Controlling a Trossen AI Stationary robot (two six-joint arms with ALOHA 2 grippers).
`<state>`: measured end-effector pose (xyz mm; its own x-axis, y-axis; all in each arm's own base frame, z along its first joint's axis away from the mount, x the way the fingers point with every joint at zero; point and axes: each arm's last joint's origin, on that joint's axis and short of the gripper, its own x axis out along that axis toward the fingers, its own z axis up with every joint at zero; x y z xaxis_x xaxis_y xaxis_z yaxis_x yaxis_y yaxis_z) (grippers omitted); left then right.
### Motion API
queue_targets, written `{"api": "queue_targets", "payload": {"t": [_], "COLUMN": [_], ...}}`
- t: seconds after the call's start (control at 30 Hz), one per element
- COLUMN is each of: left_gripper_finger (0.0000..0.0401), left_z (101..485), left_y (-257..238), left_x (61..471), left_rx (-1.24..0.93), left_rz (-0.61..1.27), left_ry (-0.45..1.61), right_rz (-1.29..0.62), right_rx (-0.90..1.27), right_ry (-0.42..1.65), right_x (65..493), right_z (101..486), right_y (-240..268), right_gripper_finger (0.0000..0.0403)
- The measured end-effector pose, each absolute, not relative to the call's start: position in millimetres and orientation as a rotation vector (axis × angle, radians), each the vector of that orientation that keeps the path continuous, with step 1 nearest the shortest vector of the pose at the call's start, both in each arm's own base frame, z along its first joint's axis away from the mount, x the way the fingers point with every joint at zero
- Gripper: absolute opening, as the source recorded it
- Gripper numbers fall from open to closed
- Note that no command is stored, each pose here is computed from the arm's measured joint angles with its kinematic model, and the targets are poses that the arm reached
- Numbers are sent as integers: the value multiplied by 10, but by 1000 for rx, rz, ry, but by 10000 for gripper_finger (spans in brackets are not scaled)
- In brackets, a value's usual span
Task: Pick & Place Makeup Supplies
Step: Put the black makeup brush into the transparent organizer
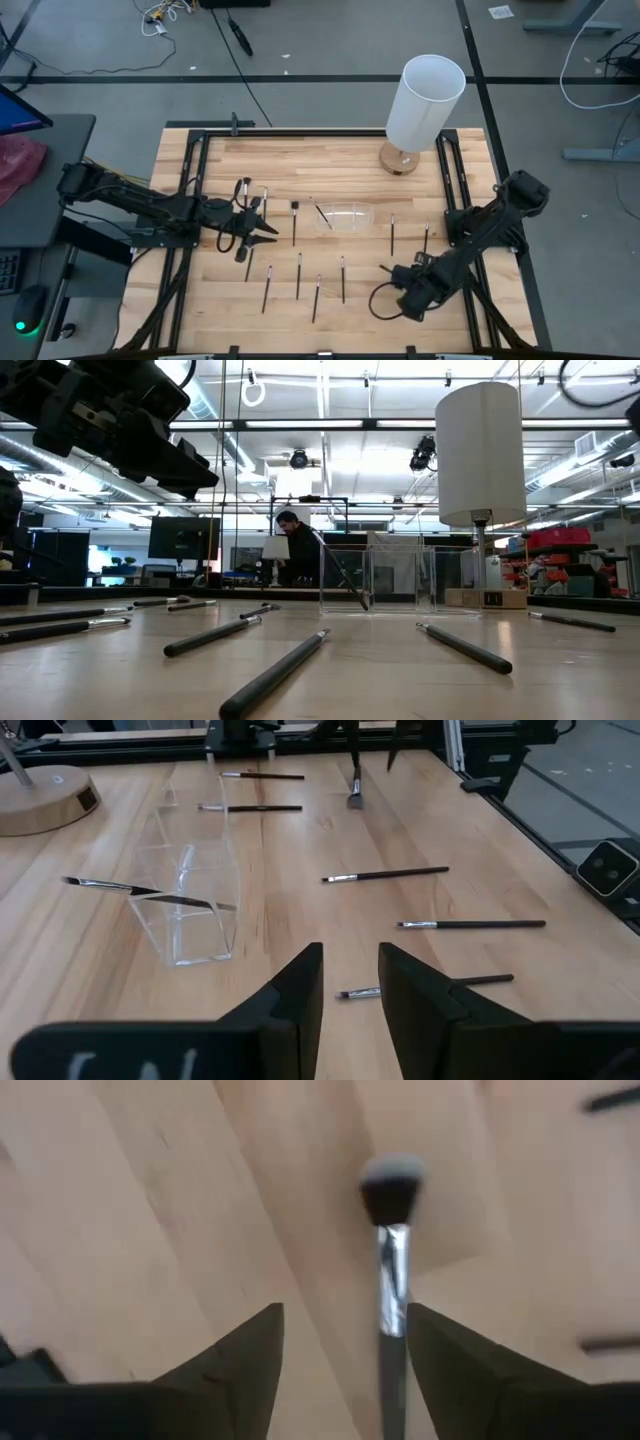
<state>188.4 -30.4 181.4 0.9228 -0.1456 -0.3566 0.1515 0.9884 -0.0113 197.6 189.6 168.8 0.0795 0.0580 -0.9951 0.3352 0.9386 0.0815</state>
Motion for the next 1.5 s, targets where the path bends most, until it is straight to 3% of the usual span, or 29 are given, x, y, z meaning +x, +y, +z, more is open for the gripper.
{"api": "queue_targets", "payload": {"t": [0.33,0.57,0.7,1.1,1.5], "left_gripper_finger": [101,101,101,101,101], "left_z": [1814,1814,1814,1814,1813], "left_y": [-303,-303,-303,-296,-291], "left_x": [1885,1885,1885,1886,1887], "left_rx": [19,19,19,30,34], "left_rz": [-149,-150,-149,-126,-109], "left_ry": [364,364,364,363,363], "right_rz": [-190,-183,-189,-177,-231], "right_rx": [258,230,240,267,158], "right_ry": [1543,1544,1545,1531,1532], "right_x": [2143,2160,2162,2141,2133], "right_z": [1494,1485,1485,1575,1500], "right_y": [1804,1777,1776,1761,1726], "right_gripper_finger": [135,108,114,181,164]}}
